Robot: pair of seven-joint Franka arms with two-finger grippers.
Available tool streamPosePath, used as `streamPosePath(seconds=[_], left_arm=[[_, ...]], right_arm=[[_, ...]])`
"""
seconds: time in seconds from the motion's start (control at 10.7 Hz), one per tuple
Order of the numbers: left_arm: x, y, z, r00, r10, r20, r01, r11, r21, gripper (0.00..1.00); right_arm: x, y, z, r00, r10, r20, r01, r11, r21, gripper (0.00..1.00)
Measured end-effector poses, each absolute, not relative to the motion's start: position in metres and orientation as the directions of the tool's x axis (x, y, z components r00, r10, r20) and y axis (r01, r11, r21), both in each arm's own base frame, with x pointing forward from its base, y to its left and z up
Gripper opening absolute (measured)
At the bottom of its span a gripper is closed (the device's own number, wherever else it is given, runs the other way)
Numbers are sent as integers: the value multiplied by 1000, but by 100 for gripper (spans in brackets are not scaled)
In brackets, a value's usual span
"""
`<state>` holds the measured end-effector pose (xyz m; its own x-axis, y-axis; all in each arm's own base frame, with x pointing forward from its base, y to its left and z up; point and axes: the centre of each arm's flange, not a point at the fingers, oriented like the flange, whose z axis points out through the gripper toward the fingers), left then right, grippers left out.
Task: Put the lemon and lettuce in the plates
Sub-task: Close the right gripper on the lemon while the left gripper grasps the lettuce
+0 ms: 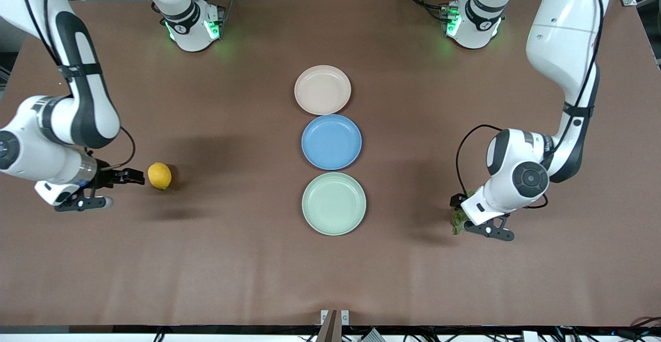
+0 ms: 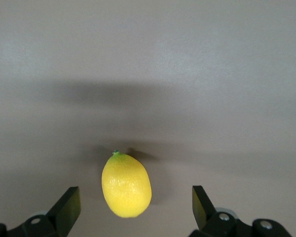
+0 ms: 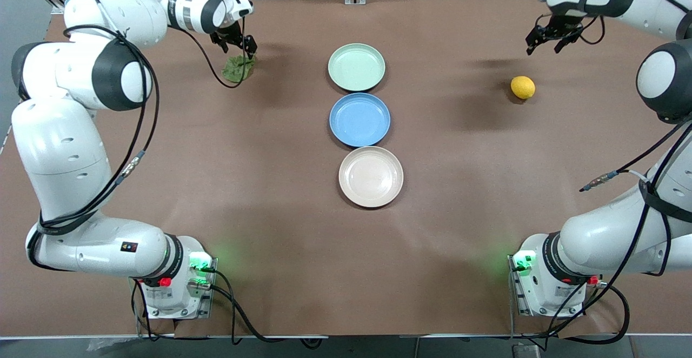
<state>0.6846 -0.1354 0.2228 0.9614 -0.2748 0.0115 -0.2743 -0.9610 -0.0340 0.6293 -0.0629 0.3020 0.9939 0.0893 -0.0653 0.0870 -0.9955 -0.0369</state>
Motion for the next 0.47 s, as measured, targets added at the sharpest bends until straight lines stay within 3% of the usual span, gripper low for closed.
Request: streamPosePath(seconds=[0.47], left_arm=[[684,-125,197,966,-260,-4,-260,-965,-30,100]], right_arm=[[617,-50,276,993,107,-54,105,-994,-32,100]])
